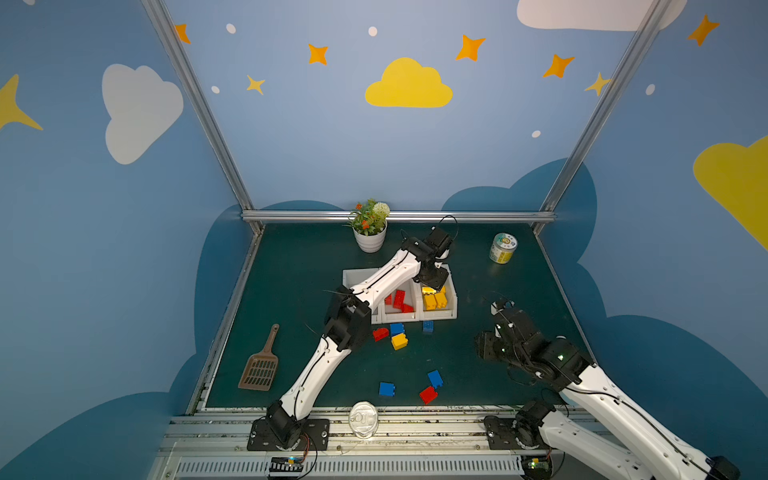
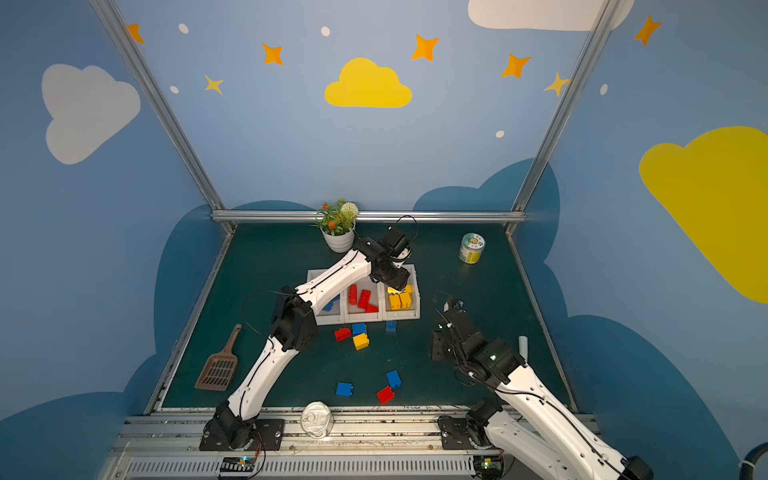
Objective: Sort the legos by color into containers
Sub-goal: 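Carry the yellow brick into the yellow compartment and open the left gripper, then grasp a blue brick near the table edge with the right gripper while the left withdraws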
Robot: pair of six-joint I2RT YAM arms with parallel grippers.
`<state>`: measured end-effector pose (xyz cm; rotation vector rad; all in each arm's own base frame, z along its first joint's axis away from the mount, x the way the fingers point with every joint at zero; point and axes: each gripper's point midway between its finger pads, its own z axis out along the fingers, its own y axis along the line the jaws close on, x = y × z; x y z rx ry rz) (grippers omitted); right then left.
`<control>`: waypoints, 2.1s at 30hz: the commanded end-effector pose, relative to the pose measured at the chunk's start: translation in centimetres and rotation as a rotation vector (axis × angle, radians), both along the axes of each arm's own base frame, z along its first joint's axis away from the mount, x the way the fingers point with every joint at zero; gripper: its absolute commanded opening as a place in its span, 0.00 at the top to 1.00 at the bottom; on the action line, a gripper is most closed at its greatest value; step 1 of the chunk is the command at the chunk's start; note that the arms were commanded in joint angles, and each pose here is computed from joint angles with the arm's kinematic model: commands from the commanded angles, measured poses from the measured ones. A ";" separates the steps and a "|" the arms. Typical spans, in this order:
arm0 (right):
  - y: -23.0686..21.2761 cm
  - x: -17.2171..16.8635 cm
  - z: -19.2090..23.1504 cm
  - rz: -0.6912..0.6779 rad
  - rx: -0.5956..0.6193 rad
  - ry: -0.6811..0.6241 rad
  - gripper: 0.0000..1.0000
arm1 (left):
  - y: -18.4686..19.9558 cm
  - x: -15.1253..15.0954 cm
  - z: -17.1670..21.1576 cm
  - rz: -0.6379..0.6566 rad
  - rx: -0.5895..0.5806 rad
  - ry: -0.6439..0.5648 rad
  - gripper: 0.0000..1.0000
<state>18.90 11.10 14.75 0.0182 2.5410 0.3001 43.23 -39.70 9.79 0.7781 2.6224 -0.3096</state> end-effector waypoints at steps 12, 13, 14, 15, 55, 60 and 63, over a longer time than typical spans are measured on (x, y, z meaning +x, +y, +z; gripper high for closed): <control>0.5 -0.5 0.6 0.015 0.046 0.016 0.44 | 1.0 -1.4 8.5 -0.012 -0.111 -0.103 0.34; 0.8 -0.6 0.4 0.030 0.050 0.026 0.44 | 1.3 -1.7 8.9 -0.011 -0.115 -0.112 0.34; 1.2 -0.8 0.0 0.048 0.052 0.046 0.44 | 1.6 -2.0 9.4 -0.009 -0.120 -0.120 0.34; 1.5 -1.0 -0.3 0.065 0.057 0.067 0.44 | 2.2 -2.3 9.8 -0.002 -0.123 -0.131 0.34; 12.6 -6.3 -12.2 0.329 -0.342 0.646 0.45 | 23.7 -14.9 6.2 0.460 -0.178 -0.208 0.31; 12.8 -6.6 -13.1 0.335 -0.376 0.658 0.56 | 23.8 -15.1 6.1 0.459 -0.178 -0.206 0.30; 12.9 -6.7 -13.4 0.339 -0.388 0.659 0.64 | 23.9 -15.1 6.1 0.461 -0.179 -0.207 0.30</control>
